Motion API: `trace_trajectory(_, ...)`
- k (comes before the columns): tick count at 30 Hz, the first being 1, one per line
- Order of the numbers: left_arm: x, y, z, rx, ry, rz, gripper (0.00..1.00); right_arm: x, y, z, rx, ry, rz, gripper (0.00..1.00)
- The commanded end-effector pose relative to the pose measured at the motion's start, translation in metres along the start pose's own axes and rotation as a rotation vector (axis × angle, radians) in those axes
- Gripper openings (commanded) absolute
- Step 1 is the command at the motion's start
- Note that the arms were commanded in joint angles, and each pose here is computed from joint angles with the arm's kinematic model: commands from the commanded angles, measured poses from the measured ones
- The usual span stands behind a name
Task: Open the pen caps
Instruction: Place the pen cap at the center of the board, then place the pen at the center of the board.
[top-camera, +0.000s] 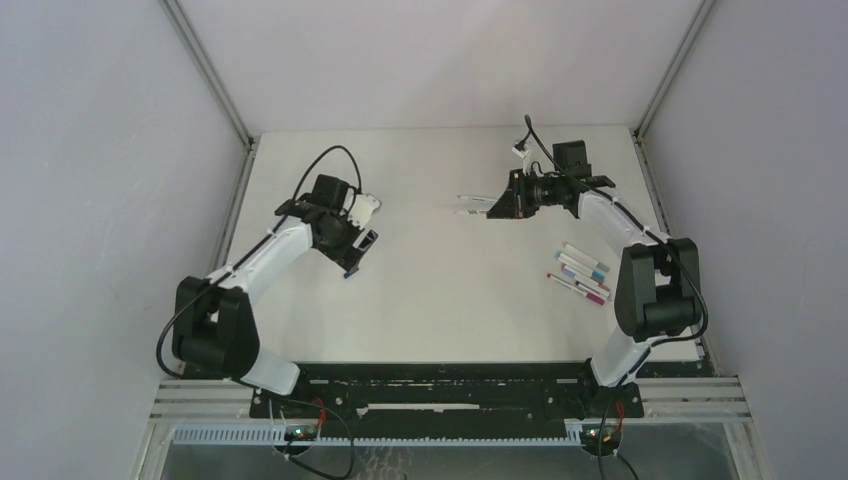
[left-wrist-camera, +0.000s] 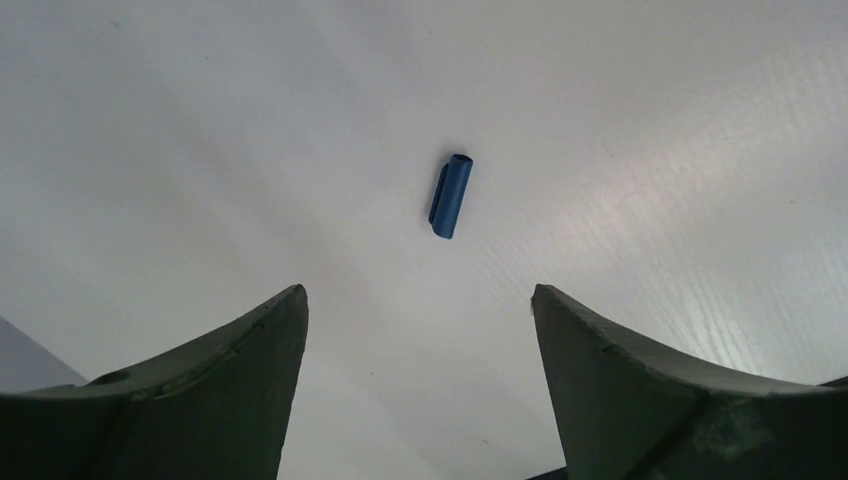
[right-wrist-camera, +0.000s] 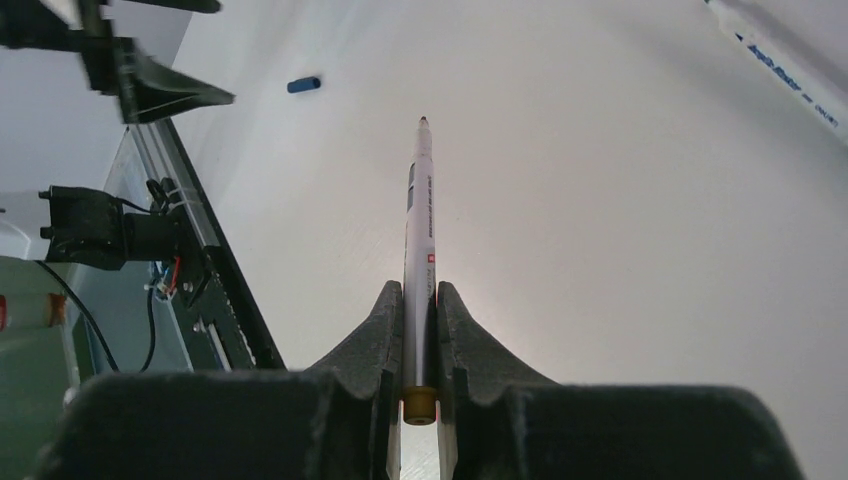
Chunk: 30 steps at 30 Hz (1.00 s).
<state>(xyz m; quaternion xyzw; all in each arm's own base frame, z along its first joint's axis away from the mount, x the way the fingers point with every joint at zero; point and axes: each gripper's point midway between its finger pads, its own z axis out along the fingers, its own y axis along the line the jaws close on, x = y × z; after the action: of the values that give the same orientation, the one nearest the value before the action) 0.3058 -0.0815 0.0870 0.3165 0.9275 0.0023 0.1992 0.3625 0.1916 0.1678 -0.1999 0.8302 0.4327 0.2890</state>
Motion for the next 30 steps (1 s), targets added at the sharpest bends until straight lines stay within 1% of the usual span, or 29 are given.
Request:
trace_trajectory(1, -0.023, 0.007, -0.053, -0.023, -0.149, -0.005, 0.88, -0.003, -0.012, 0.008, 0.002, -0.015, 0.059, 0.0)
trace_trajectory(2, -0.023, 0.007, -0.06, -0.032, -0.168, -0.005, 0.92, 0.001, -0.017, 0.012, 0.004, -0.004, 0.08, 0.0)
trace_trajectory(5, -0.02, 0.007, -0.082, -0.051, -0.231, -0.017, 1.0, 0.011, -0.026, 0.019, -0.005, 0.024, 0.133, 0.0)
trace_trajectory(9, -0.017, 0.001, -0.098, -0.045, -0.332, -0.041, 1.0, 0.025, -0.036, 0.027, -0.017, 0.061, 0.213, 0.0)
trace_trajectory(12, -0.015, 0.002, -0.099, -0.064, -0.363, -0.039, 1.0, 0.035, -0.044, 0.028, -0.019, 0.084, 0.267, 0.01)
trace_trajectory(20, -0.015, -0.001, -0.091, -0.04, -0.348, -0.04, 1.0, 0.055, -0.063, 0.029, -0.004, 0.083, 0.381, 0.08)
trace_trajectory(24, -0.014, -0.002, -0.089, -0.036, -0.343, -0.039, 1.0, 0.061, -0.062, 0.032, -0.037, 0.094, 0.422, 0.09)
trace_trajectory(30, -0.015, -0.001, -0.089, -0.039, -0.347, -0.039, 1.0, 0.069, -0.055, 0.037, -0.111, 0.101, 0.47, 0.15)
